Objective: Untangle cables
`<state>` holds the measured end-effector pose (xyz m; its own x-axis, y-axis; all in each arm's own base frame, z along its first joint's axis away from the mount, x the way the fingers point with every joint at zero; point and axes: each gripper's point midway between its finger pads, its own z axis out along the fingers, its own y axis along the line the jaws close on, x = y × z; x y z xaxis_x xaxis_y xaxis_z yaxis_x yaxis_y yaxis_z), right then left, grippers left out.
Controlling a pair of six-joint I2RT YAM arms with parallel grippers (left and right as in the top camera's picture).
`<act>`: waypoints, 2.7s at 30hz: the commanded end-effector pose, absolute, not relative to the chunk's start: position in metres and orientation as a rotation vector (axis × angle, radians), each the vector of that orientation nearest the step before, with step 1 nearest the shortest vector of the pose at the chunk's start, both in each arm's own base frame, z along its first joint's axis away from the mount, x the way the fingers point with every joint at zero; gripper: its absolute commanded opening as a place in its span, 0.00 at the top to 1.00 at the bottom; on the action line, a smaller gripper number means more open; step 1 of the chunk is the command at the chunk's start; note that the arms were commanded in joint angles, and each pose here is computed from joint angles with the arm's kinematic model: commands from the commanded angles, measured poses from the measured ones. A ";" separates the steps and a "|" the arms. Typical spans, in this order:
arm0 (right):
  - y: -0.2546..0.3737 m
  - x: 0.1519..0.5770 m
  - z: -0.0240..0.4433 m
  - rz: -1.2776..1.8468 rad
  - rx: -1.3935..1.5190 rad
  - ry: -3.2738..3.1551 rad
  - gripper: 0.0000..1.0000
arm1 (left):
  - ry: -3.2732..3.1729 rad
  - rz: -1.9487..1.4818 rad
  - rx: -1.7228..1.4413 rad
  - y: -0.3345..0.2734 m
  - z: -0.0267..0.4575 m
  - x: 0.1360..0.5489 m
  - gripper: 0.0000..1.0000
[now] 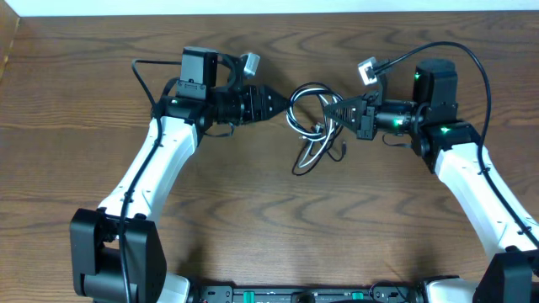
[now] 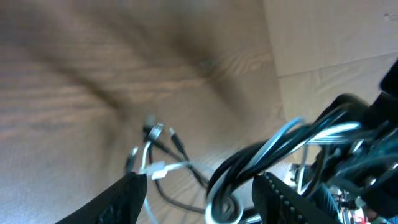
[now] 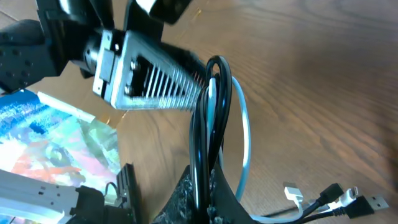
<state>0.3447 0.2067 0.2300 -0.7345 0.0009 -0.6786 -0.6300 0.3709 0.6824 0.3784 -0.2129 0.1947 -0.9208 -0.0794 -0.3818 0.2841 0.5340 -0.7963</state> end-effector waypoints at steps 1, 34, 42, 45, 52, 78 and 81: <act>0.211 0.341 0.239 1.387 -0.565 2.023 0.99 | 2.418 -1.402 0.153 -0.228 0.192 0.382 0.41; 0.051 0.360 0.110 0.124 0.268 2.613 0.99 | 2.340 -1.146 0.244 -0.216 0.230 0.369 0.92; 0.145 0.366 0.193 0.716 -0.373 2.344 0.64 | 2.439 -1.070 0.242 -0.205 0.219 0.349 0.93; 0.154 0.364 0.228 0.769 -0.420 2.248 0.52 | 2.449 -1.078 0.281 -0.206 0.217 0.343 0.93; 0.191 0.344 0.250 0.932 -0.560 2.167 0.47 | 2.395 -1.112 0.482 -0.226 0.221 0.328 0.92; 0.242 0.359 0.191 0.812 -0.683 2.245 0.49 | 2.423 -1.347 0.651 -0.257 0.225 0.277 0.93; 0.244 0.363 0.195 0.821 -0.665 2.226 0.49 | 2.453 -1.347 0.649 -0.255 0.222 0.273 0.92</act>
<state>0.3527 0.2473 0.1916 -0.6514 -0.2569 -0.7139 -0.6694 0.6376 0.3813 0.2849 -0.2479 0.2094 -0.8720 0.2236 -0.4354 0.4826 0.5413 -0.6885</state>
